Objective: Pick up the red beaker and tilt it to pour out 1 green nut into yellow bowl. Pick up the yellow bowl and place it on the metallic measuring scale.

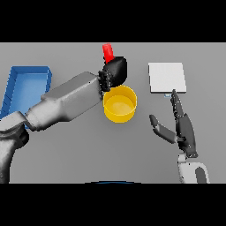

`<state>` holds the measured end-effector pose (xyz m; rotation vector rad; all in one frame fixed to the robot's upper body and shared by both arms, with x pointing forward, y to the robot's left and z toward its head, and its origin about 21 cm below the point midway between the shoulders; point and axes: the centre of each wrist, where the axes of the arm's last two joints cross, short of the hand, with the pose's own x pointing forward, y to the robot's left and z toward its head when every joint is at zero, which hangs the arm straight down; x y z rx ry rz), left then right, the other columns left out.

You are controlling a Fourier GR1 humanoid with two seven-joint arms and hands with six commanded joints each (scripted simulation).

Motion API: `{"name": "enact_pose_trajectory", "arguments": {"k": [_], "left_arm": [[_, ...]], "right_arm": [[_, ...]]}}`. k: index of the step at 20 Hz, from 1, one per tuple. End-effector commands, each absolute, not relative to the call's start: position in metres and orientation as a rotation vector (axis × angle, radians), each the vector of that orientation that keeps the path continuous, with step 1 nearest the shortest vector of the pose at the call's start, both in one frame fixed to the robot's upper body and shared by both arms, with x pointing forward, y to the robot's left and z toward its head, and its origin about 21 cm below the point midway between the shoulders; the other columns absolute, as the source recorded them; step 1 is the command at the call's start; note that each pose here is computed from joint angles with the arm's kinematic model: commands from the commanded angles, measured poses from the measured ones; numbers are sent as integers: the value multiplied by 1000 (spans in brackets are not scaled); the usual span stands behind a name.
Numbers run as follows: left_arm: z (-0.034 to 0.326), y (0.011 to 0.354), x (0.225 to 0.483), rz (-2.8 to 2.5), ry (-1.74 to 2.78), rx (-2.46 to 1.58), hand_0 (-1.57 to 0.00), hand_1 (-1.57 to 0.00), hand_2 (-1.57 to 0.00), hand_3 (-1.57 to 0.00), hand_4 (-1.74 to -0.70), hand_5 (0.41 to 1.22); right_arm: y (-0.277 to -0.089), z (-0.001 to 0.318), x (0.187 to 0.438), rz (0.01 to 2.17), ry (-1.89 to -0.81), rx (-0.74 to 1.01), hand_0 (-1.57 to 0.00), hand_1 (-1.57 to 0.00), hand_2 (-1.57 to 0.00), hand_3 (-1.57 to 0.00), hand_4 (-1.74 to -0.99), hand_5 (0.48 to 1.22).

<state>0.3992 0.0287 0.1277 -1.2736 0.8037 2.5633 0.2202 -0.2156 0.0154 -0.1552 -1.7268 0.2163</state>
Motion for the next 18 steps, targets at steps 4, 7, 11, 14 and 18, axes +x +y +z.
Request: {"name": "enact_pose_trajectory", "arguments": {"k": [4, 7, 11, 14, 18], "left_arm": [[170, 14, 408, 2445, 711, -1313, -1571, -1571, -1571, -1570, -1731, 1221], [227, 15, 424, 2391, 726, -1448, -1571, -1571, -1571, -1571, -1727, 1221], [300, 51, 448, 2390, 932, -1734, -1571, -1571, -1571, -1571, -1722, 1221], [345, 94, 463, 2518, 1338, -1980, -1571, -1571, -1571, -1523, -1731, 1221], [360, 192, 478, 2587, 2183, -2113, -1571, -1571, -1571, -1520, -1737, 1221]], "right_arm": [[-215, 13, 218, 209, -1729, -163, 1, 1, 1, 1, -1137, 568], [-215, 13, 220, 229, -1739, -175, 1, 1, 1, 1, -1133, 557], [-215, 16, 223, 225, -1746, -144, 1, 1, 1, 1, -1117, 554], [-214, 14, 223, 237, -1755, -114, 1, 1, 1, 1, -1102, 572], [-213, 13, 225, 243, -1757, -96, 1, 1, 1, 1, -1116, 582]]}}
